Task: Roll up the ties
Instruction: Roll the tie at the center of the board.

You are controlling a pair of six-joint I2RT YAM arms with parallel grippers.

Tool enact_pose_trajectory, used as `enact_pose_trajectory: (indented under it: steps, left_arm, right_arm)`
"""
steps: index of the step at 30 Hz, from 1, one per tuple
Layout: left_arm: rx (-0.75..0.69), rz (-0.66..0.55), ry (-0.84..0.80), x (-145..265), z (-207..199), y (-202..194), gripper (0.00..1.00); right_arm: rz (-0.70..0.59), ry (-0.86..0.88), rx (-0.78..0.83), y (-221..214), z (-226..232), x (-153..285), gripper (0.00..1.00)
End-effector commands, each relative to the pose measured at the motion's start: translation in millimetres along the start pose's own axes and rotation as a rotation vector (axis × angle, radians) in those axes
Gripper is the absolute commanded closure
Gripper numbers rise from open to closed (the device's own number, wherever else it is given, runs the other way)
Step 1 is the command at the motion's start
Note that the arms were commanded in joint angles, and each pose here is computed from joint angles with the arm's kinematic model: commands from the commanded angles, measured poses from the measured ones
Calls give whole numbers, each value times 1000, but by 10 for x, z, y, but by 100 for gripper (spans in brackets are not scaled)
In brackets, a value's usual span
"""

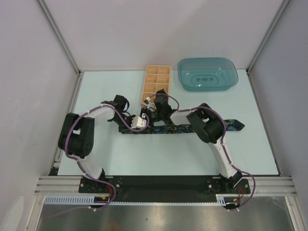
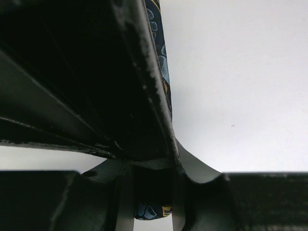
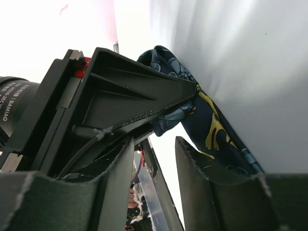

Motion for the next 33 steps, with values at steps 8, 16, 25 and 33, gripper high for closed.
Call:
enact_pose_trajectory:
  steps: [8, 16, 25, 33]
  left_arm:
    - [-16, 38, -20, -40, -85, -44, 68]
    - [-22, 38, -26, -44, -110, -47, 68]
    - [-25, 39, -27, -41, -119, -47, 68]
    - [46, 19, 7, 17, -62, -89, 52]
  right_arm:
    - [-34, -14, 4, 56, -59, -148, 64]
    - [-47, 6, 25, 95, 15, -150, 71]
    - [-56, 9, 33, 121, 43, -179, 67]
    - [-53, -58, 69, 121, -77, -115, 100]
Point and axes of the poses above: each gripper's point midway between its finger pads, its own x axis back along the fingers, its own z axis along the line the jaws close on, y = z × x, the point moved 9 cm from there along x, back along the fingers, and after that the axes turned 11 degrees about -x, right-handed, at the moved point
